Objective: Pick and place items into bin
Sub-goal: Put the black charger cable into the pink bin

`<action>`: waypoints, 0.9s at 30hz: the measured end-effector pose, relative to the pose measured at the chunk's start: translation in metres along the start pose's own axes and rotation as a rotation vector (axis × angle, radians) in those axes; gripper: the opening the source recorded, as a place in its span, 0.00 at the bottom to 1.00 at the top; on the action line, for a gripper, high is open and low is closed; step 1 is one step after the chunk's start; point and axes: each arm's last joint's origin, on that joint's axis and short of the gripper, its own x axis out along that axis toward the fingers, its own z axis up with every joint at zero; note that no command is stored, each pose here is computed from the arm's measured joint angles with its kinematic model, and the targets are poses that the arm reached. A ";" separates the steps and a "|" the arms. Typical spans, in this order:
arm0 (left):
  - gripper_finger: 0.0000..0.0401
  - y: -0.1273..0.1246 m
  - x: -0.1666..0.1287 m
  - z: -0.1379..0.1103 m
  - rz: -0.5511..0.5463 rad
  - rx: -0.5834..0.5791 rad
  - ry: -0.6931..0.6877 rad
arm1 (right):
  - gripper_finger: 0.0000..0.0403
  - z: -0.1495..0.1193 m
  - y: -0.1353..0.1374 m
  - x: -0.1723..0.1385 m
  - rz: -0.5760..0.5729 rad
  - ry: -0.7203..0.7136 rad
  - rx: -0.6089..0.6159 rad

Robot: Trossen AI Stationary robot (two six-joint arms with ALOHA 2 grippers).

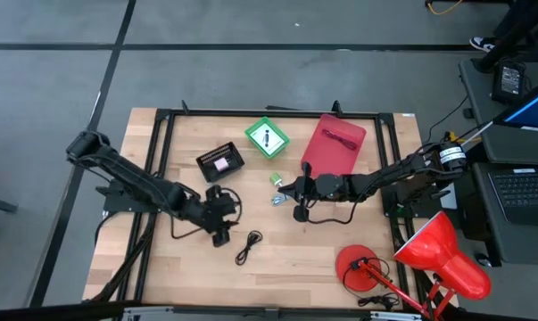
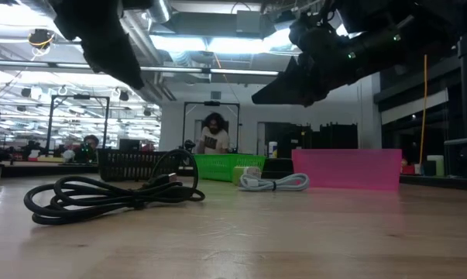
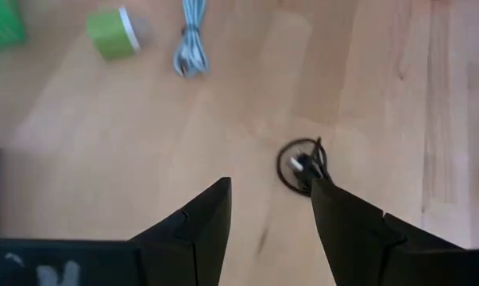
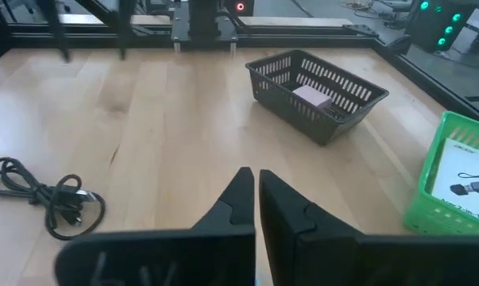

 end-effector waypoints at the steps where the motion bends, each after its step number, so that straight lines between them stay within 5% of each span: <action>1: 0.42 -0.004 0.001 0.001 0.005 -0.014 0.024 | 0.01 0.000 -0.001 0.000 -0.004 0.001 0.001; 11: 0.42 -0.056 0.019 0.005 -0.054 -0.208 0.170 | 0.01 -0.005 -0.008 0.002 -0.029 0.057 0.024; 27: 0.42 -0.087 0.096 -0.019 0.034 -0.246 0.364 | 0.01 -0.003 -0.008 0.002 -0.029 0.031 0.086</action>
